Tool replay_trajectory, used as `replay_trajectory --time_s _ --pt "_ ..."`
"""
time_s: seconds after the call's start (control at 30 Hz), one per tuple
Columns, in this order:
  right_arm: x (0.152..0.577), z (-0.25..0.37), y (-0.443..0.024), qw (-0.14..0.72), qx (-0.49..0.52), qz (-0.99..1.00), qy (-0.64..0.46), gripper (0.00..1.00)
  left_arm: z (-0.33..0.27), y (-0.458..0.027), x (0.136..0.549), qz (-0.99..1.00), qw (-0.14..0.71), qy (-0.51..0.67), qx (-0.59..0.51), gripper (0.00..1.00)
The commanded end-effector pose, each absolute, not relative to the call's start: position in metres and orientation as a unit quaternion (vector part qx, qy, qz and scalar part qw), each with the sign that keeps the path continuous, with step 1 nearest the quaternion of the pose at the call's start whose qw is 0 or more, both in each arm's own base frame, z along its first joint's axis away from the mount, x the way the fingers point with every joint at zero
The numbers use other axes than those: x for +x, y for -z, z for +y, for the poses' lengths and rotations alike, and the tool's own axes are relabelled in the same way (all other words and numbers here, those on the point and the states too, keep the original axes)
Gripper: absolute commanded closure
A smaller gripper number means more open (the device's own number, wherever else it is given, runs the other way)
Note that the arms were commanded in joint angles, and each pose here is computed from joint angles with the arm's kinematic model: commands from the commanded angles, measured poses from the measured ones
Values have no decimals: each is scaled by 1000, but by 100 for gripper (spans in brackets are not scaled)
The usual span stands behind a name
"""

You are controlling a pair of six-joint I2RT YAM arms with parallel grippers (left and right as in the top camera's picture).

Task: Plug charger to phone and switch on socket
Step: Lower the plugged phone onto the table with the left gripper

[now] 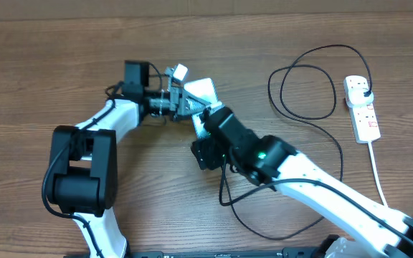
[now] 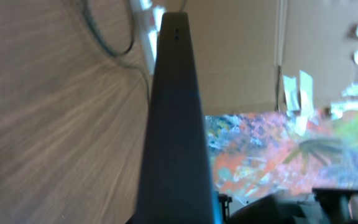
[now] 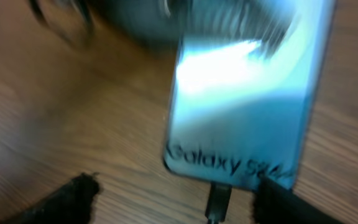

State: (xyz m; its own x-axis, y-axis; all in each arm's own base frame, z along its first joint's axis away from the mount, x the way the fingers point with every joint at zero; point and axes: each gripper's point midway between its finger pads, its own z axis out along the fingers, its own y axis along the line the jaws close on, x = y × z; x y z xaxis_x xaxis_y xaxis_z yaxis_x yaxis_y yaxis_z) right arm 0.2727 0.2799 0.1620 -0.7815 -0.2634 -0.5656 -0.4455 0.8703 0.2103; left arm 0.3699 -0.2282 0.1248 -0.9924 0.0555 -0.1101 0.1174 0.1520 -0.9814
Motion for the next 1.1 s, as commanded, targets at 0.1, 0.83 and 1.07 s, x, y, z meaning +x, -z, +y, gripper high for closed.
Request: replay_trajectory --time_s 0.1,0.83,1.07 --pt "257 238 -300 389 -162 882 -209 0 -275 -109 374 822 34 567 35 96" --pt "196 111 -333 430 23 881 -195 0 -254 -68 396 851 -10 516 96 96" --pt "197 111 -335 433 23 879 -197 0 -248 -29 388 859 -52 504 70 89"
